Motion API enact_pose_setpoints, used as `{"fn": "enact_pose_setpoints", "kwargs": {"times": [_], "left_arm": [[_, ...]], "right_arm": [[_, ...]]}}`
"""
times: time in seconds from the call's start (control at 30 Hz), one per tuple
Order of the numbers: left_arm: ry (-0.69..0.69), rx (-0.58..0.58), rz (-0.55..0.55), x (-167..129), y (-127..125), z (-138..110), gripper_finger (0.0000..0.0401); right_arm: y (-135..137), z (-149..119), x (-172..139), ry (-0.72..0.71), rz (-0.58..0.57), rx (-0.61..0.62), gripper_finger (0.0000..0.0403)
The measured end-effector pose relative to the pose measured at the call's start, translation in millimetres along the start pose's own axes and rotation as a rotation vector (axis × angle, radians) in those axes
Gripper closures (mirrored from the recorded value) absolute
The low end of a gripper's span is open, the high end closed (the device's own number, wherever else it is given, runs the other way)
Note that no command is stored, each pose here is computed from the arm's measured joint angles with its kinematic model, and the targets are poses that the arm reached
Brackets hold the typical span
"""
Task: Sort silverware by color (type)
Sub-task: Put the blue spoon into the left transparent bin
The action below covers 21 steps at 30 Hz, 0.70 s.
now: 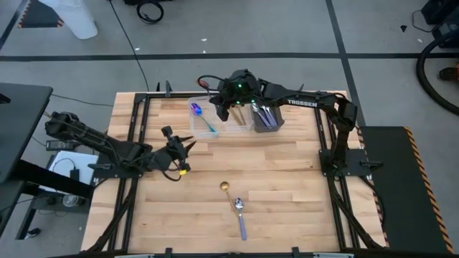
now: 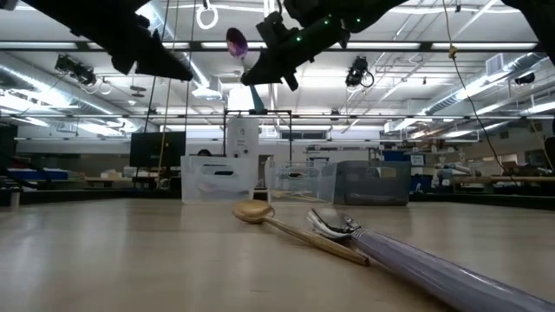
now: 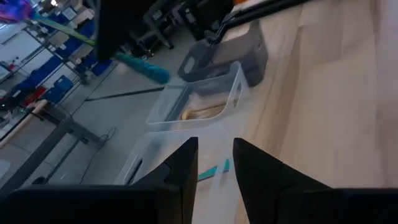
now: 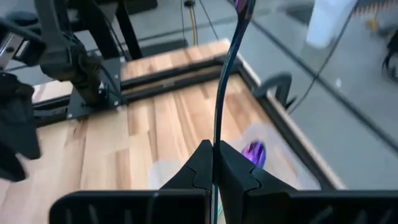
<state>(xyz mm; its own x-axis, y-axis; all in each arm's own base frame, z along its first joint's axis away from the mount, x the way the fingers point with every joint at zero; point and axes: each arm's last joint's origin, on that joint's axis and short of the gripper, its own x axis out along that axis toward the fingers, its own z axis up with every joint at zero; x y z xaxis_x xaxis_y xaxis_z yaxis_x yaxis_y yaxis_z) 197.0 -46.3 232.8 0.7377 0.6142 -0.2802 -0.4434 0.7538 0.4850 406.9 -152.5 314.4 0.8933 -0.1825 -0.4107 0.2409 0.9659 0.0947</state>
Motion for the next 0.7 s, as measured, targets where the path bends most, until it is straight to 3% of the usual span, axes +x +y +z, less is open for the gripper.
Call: {"fn": "enact_pose_setpoints", "kwargs": {"times": [0.2,0.57,0.7], "left_arm": [[0.026,0.051,-0.011,10.1,6.8,-1.6,0.0292],[0.006,0.302,-0.135,15.3,7.6,-2.0,0.0292],[-0.003,0.296,-0.132,15.4,7.8,-0.8,0.0292]], "right_arm": [[-0.4,-9.0,-0.4,0.091,-0.007,0.097,0.0386],[1.5,-18.0,5.4,0.149,-0.007,0.177,0.0386],[-2.5,-24.5,13.9,0.160,-0.024,0.199,0.0386]]}}
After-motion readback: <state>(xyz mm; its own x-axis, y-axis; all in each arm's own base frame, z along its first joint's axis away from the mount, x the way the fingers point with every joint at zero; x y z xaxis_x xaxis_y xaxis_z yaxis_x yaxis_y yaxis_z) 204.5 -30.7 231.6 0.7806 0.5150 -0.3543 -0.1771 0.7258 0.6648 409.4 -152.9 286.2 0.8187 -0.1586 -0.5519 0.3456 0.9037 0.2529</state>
